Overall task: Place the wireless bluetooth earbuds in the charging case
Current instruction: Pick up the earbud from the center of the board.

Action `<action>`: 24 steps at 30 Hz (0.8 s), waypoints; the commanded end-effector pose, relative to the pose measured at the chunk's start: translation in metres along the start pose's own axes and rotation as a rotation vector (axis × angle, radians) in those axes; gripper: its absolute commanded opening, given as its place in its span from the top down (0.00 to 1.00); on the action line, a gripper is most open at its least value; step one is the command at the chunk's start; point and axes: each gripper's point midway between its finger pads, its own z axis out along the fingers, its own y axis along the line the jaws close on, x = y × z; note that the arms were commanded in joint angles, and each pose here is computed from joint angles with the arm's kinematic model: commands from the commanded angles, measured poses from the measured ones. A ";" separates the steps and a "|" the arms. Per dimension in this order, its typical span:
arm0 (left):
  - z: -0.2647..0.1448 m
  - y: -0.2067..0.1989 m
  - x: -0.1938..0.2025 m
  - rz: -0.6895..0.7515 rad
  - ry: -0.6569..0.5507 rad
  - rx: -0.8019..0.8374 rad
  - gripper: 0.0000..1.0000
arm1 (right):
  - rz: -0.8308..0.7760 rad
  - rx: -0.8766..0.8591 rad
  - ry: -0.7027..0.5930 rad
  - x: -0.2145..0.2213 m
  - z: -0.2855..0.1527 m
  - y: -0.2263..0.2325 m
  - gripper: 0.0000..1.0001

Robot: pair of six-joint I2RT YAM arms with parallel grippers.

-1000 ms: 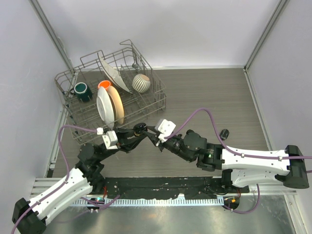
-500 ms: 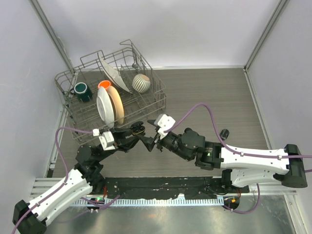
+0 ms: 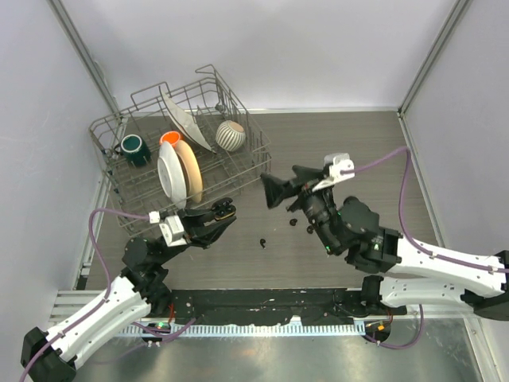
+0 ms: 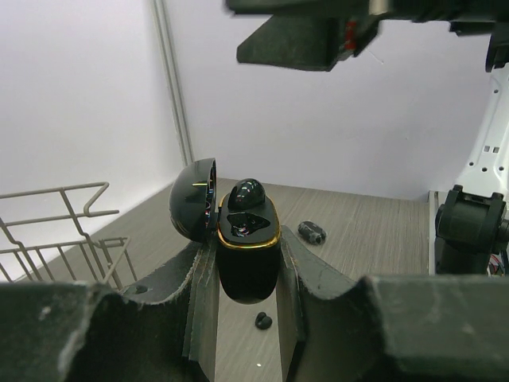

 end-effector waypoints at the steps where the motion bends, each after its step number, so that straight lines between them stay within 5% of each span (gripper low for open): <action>1: 0.002 -0.001 -0.020 0.045 -0.073 0.008 1.00 | 0.031 0.422 0.127 0.023 0.001 -0.083 0.06; 9: -0.001 -0.001 -0.028 0.064 -0.096 0.004 1.00 | 0.247 0.352 0.477 0.119 -0.011 -0.099 0.15; 19: -0.005 0.006 -0.031 0.080 -0.092 -0.040 1.00 | 0.283 0.368 0.871 0.233 -0.027 -0.084 0.25; 24: -0.005 0.006 -0.030 0.081 -0.082 -0.041 1.00 | 0.228 0.378 0.968 0.264 -0.027 -0.083 0.33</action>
